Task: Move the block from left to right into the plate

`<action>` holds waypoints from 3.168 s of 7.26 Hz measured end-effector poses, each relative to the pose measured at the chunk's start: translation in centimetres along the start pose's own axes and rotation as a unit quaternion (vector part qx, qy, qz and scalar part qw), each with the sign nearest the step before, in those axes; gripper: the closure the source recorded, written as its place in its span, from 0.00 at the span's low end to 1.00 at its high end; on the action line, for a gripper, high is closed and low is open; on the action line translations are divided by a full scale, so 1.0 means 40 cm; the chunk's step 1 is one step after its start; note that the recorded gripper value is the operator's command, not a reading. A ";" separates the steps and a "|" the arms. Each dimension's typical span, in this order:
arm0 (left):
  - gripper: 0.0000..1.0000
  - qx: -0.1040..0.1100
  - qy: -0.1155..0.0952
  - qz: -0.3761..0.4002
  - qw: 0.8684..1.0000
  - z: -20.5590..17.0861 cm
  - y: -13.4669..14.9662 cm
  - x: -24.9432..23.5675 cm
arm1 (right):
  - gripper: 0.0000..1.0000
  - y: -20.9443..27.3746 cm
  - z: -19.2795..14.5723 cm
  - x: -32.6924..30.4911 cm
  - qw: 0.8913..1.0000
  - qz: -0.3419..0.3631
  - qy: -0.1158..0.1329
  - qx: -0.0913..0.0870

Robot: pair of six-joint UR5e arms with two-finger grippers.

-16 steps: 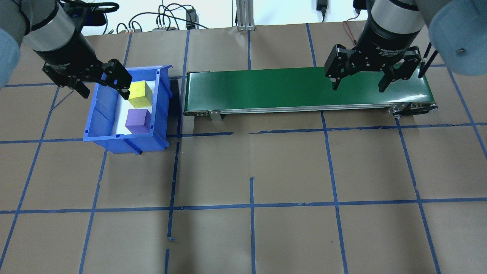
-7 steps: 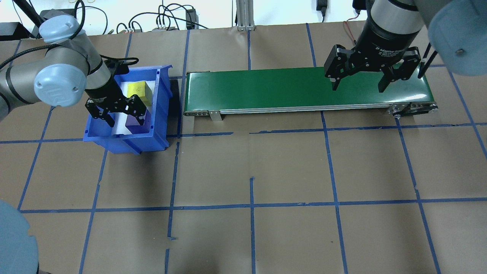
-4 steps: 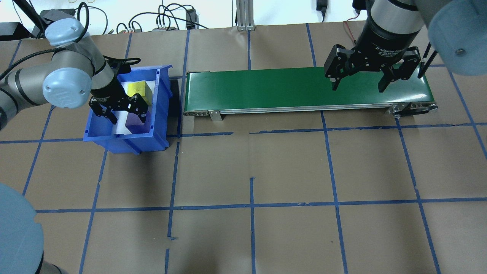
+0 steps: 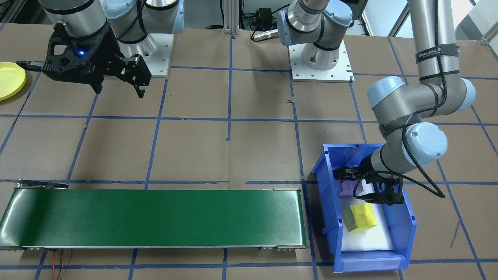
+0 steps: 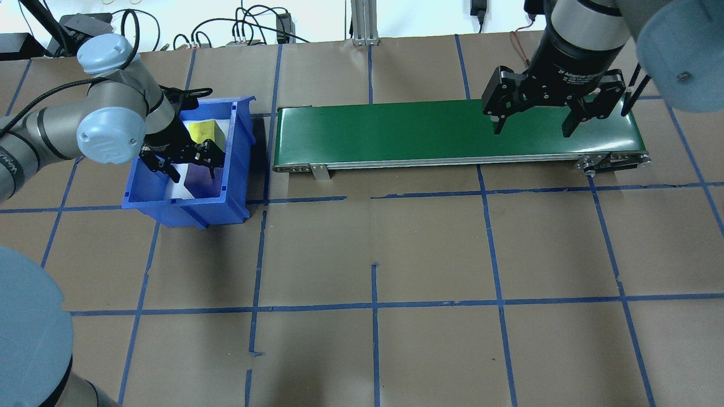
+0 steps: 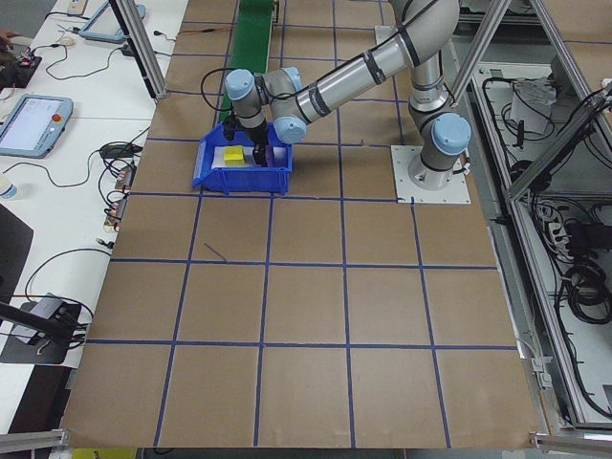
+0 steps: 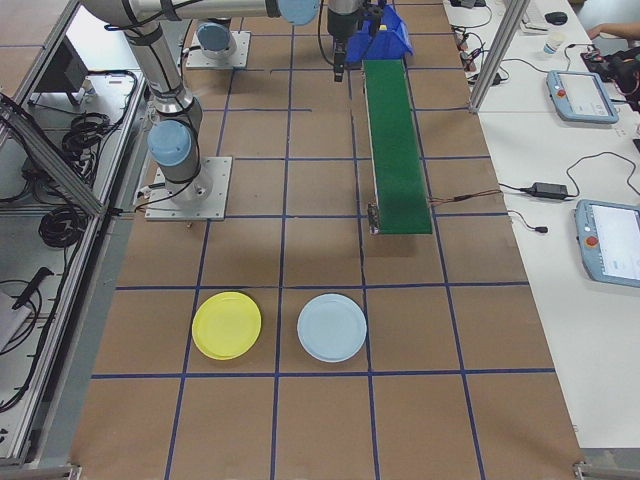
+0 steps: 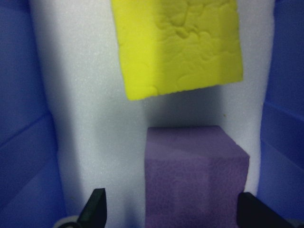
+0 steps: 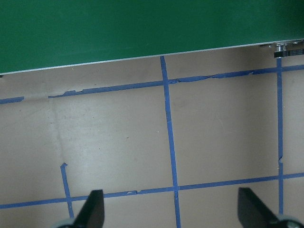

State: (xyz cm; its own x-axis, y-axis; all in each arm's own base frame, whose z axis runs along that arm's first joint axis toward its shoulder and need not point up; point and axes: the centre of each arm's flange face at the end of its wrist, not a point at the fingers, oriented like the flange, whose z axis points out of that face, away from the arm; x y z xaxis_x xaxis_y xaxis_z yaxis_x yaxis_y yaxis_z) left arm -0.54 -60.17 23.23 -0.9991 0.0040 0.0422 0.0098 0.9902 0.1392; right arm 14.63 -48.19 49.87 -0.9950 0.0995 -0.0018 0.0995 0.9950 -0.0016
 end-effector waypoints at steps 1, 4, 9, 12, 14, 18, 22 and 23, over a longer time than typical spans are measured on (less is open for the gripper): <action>0.40 0.001 0.007 0.000 1.000 0.003 -0.002 0.003 | 0.00 0.000 0.000 0.000 1.000 0.000 0.000 0.000; 0.00 0.007 0.010 -0.001 1.000 -0.010 -0.007 0.005 | 0.00 0.000 0.000 0.002 1.000 0.001 0.000 -0.001; 0.00 0.026 0.004 -0.003 1.000 -0.080 0.010 0.009 | 0.00 0.000 0.002 0.002 1.000 0.001 0.000 -0.001; 0.27 0.008 0.011 -0.006 1.000 -0.032 0.012 0.010 | 0.00 0.000 0.002 0.002 1.000 0.001 0.000 -0.001; 0.67 0.002 0.013 -0.004 1.000 -0.004 0.004 0.006 | 0.00 0.000 0.002 0.002 1.000 0.000 0.000 -0.001; 0.69 0.083 -0.008 -0.002 0.997 -0.224 0.042 0.022 | 0.00 0.000 0.002 0.002 1.000 0.001 0.000 -0.001; 0.69 0.208 0.047 0.056 0.975 -0.535 0.178 0.212 | 0.00 0.000 0.002 0.002 1.000 0.001 0.000 -0.001; 0.69 0.196 0.058 0.072 0.976 -0.484 0.164 0.265 | 0.00 0.000 0.002 0.002 1.000 0.001 0.000 -0.001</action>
State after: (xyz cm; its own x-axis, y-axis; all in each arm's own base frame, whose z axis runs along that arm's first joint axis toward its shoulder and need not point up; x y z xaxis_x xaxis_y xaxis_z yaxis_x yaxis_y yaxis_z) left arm -10.25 -56.33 43.76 -0.9771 0.1533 0.1475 0.1105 0.9582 -0.2640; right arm 14.55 -48.19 49.78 -0.9949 0.1008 -0.0015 0.1008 0.9949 0.0011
